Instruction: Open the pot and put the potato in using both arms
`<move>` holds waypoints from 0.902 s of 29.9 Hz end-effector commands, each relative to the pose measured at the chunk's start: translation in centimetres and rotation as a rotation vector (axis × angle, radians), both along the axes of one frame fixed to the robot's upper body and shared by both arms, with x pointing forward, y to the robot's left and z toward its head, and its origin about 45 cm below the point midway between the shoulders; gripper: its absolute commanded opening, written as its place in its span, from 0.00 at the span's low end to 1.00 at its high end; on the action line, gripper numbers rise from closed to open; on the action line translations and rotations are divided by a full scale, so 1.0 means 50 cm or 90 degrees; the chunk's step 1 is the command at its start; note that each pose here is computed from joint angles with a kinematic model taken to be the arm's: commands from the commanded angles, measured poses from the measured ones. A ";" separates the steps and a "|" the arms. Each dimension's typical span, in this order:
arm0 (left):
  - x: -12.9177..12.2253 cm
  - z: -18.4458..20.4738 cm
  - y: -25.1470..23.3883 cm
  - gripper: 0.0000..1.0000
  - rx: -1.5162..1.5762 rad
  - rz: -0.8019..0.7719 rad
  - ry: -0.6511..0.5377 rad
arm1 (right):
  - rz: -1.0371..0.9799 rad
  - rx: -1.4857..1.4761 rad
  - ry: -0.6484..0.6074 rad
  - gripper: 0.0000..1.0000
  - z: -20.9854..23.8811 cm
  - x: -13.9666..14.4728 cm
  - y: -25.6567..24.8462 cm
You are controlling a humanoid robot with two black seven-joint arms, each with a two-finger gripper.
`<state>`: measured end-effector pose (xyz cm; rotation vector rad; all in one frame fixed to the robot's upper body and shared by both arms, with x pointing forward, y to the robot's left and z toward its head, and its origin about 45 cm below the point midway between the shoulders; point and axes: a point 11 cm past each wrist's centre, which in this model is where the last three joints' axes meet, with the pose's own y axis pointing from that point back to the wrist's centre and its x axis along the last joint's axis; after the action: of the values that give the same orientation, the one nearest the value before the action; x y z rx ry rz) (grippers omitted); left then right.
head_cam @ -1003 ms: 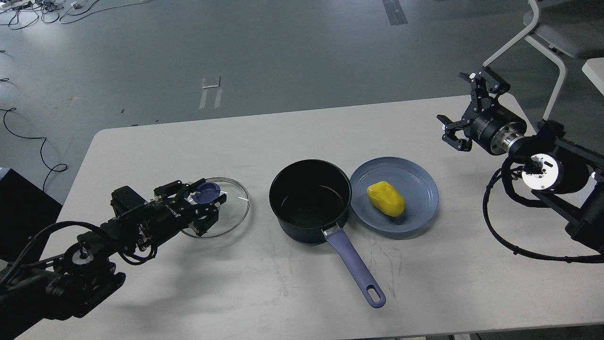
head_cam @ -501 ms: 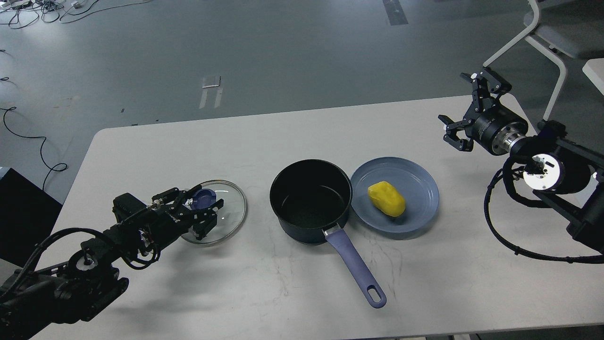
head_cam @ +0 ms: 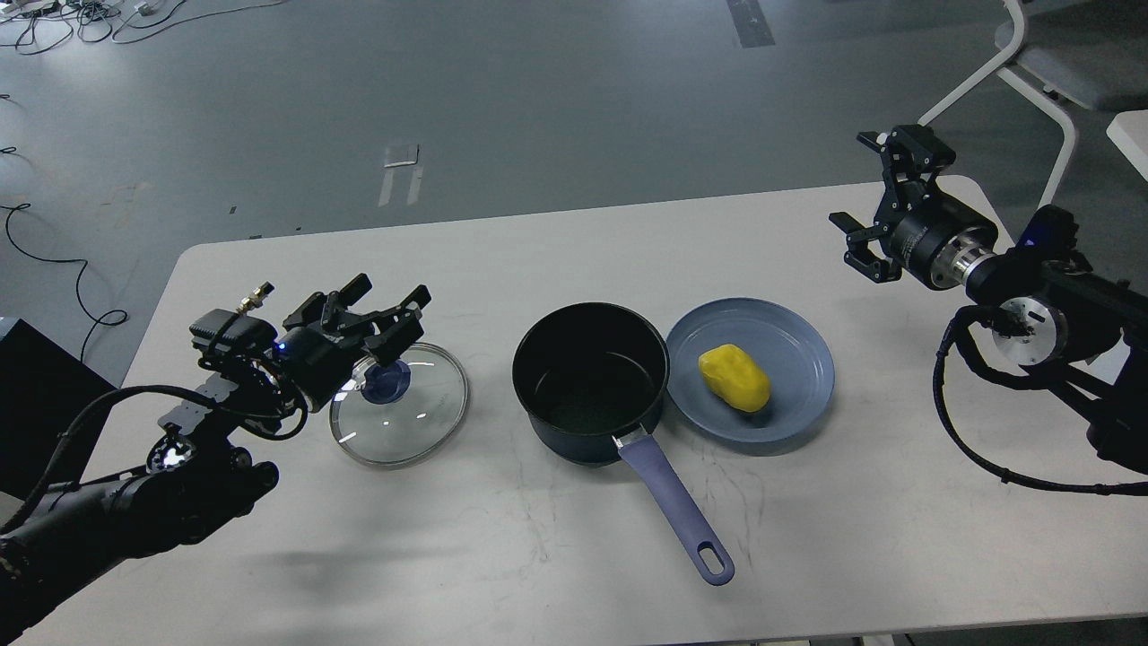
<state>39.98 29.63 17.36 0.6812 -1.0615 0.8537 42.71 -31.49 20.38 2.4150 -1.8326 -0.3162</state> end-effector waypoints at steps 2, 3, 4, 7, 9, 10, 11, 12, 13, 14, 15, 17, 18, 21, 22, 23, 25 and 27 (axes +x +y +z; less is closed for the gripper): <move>0.030 0.109 -0.058 0.98 -0.268 0.045 0.048 | 0.119 -0.174 -0.057 1.00 0.013 -0.012 0.035; 0.037 0.120 -0.061 0.98 -0.307 0.052 0.068 | 0.142 -0.206 -0.067 1.00 0.012 -0.015 0.040; 0.046 0.129 -0.063 0.98 -0.343 0.058 0.087 | 0.166 -0.240 -0.075 1.00 0.009 -0.019 0.044; 0.078 0.178 -0.077 0.98 -0.507 0.064 0.157 | 0.309 -0.402 -0.128 1.00 -0.020 -0.048 0.080; 0.088 0.200 -0.081 0.98 -0.592 0.059 0.188 | 0.380 -0.476 -0.152 1.00 -0.037 -0.063 0.093; 0.092 0.211 -0.085 0.98 -0.629 0.050 0.201 | 0.422 -0.525 -0.159 1.00 -0.052 -0.074 0.095; 0.092 0.211 -0.085 0.98 -0.630 0.049 0.201 | 0.423 -0.525 -0.159 1.00 -0.052 -0.074 0.095; 0.096 0.211 -0.088 0.98 -0.646 0.059 0.225 | 0.451 -0.567 -0.168 1.00 -0.061 -0.080 0.098; 0.098 0.206 -0.090 0.98 -0.646 0.073 0.244 | 0.475 -0.604 -0.182 1.00 -0.070 -0.086 0.100; 0.099 0.203 -0.089 0.98 -0.644 0.079 0.249 | 0.484 -0.619 -0.187 1.00 -0.074 -0.089 0.101; 0.098 0.199 -0.088 0.98 -0.643 0.084 0.257 | 0.501 -0.643 -0.193 1.00 -0.085 -0.096 0.103; 0.097 0.196 -0.088 0.98 -0.643 0.085 0.260 | 0.520 -0.661 -0.193 1.00 -0.094 -0.102 0.102; 0.096 0.192 -0.086 0.98 -0.641 0.088 0.261 | 0.536 -0.670 -0.191 1.00 -0.101 -0.108 0.105; 0.091 0.180 -0.084 0.98 -0.640 0.092 0.266 | 0.567 -0.682 -0.189 1.00 -0.110 -0.115 0.115; 0.090 0.178 -0.083 0.98 -0.639 0.094 0.266 | 0.579 -0.684 -0.191 0.99 -0.115 -0.116 0.126; 0.089 0.176 -0.084 0.98 -0.638 0.094 0.267 | 0.585 -0.685 -0.191 0.99 -0.120 -0.118 0.132; 0.087 0.174 -0.084 0.98 -0.636 0.094 0.268 | 0.601 -0.688 -0.192 0.99 -0.131 -0.120 0.147; 0.087 0.173 -0.083 0.98 -0.634 0.095 0.268 | 0.613 -0.689 -0.195 0.99 -0.138 -0.121 0.162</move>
<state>44.41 25.43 26.12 0.0649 -0.1273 1.1612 36.80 -24.48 14.11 2.1327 -0.4314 0.8849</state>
